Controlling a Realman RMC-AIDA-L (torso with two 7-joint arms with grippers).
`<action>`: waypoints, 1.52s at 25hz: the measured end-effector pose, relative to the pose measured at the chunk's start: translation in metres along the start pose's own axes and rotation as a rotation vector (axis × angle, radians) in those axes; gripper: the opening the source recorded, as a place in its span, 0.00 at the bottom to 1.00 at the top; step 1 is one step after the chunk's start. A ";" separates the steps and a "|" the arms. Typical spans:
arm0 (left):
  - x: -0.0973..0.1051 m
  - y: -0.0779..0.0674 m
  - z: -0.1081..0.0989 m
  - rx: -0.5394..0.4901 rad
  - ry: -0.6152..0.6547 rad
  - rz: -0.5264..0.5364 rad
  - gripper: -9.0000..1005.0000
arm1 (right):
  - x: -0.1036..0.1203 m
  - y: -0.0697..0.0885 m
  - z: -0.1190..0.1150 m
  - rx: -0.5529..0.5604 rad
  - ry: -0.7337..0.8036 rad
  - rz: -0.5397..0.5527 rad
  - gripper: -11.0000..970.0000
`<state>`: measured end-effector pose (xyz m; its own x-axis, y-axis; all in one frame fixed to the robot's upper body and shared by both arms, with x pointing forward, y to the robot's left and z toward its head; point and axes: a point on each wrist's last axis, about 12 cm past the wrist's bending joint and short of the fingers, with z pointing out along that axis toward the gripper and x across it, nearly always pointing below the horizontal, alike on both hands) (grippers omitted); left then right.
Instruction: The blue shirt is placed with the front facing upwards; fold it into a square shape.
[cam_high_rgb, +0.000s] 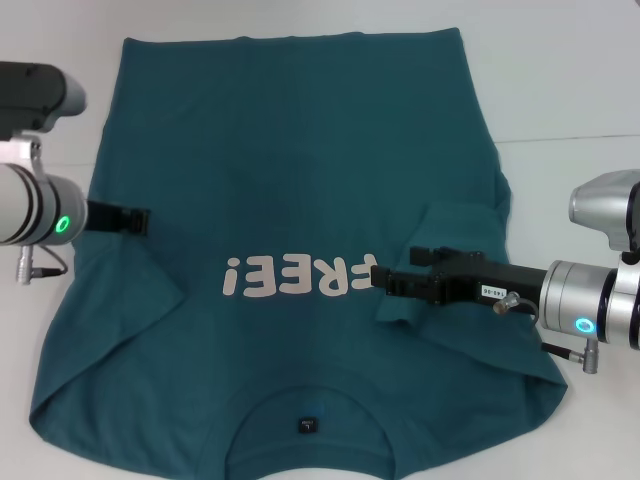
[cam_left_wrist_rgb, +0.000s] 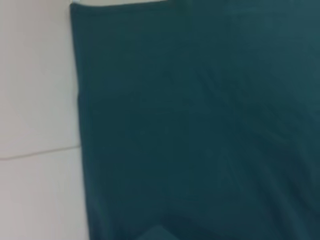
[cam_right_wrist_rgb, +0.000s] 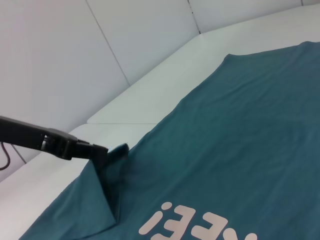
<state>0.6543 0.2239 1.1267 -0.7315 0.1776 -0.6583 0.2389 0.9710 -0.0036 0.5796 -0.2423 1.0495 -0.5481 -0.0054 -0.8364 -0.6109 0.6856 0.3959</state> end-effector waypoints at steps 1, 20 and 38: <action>0.000 0.000 0.000 0.000 0.000 0.000 0.06 | 0.000 0.000 0.000 0.001 0.000 0.000 0.97; -0.008 -0.022 -0.002 0.065 -0.017 0.038 0.06 | -0.001 -0.001 0.000 0.004 -0.005 0.001 0.97; -0.015 -0.044 -0.020 0.069 -0.050 0.216 0.40 | -0.001 -0.002 -0.002 0.011 -0.006 0.000 0.97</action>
<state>0.6425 0.1817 1.1517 -0.6266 0.3708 -0.6855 0.4309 0.8977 0.0916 0.5805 -0.2454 1.0501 -0.5444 -0.0014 -0.8389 -0.6049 0.6934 0.3914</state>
